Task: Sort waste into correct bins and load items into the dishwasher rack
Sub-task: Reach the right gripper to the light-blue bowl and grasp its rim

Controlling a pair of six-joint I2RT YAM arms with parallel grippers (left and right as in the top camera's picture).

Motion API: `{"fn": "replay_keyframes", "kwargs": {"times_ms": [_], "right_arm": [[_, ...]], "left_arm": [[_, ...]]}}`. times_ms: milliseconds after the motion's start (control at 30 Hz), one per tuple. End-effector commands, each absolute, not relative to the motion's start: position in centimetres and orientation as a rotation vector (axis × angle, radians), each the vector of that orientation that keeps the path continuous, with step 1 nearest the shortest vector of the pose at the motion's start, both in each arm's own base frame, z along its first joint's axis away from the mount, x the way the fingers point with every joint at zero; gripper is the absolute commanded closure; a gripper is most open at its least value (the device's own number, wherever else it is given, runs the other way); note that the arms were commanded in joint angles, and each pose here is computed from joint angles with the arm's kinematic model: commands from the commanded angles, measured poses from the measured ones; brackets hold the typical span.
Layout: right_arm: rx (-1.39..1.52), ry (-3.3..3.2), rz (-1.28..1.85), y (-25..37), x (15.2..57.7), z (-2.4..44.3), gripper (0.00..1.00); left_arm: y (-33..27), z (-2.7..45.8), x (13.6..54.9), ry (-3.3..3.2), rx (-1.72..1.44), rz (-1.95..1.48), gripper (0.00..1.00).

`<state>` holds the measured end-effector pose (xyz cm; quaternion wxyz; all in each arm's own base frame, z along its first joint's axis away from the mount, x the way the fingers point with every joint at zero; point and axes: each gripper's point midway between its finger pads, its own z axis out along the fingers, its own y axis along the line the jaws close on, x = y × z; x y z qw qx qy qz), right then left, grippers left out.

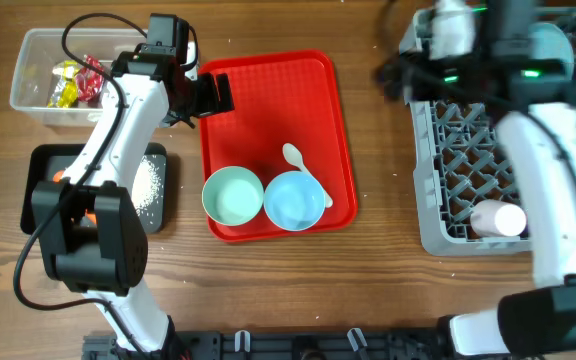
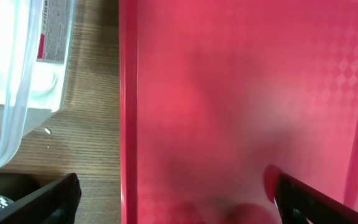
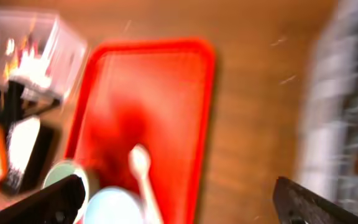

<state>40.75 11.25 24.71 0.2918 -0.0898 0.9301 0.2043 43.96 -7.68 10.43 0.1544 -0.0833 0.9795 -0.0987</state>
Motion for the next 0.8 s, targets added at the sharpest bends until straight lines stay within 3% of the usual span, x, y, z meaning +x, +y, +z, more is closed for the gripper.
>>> {"fn": "replay_keyframes", "kwargs": {"times_ms": [0,67,233,367,467,633,733,767], "right_arm": [[-0.372,2.6,0.537,16.9,38.8,21.2,0.0],[-0.476,2.698,0.532,19.5,37.3,18.1,0.02],[-0.596,2.97,0.443,21.3,33.6,9.2,0.19],[-0.616,3.077,0.42,20.5,30.6,5.6,0.28],[-0.613,3.11,0.463,20.3,29.1,3.5,0.51],[-0.618,3.096,0.609,21.3,27.8,1.8,0.66],[-0.616,3.093,0.609,21.3,27.7,1.3,0.9],[-0.616,3.087,0.61,21.3,27.8,1.4,0.93]], "left_arm": [[-7.6,11.6,44.1,2.776,-0.232,-0.277,0.0],[-7.6,11.6,44.1,2.776,-0.232,-0.277,0.0],[-7.6,11.6,44.1,2.776,-0.232,-0.277,0.0],[-7.6,11.6,44.1,2.776,-0.232,-0.277,0.0],[-7.6,11.6,44.1,2.776,-0.232,-0.277,0.0],[-7.6,11.6,44.1,2.776,-0.232,-0.277,0.0],[-7.6,11.6,44.1,2.776,-0.232,-0.277,0.0],[-7.6,11.6,44.1,2.776,-0.232,-0.277,0.0]]}}
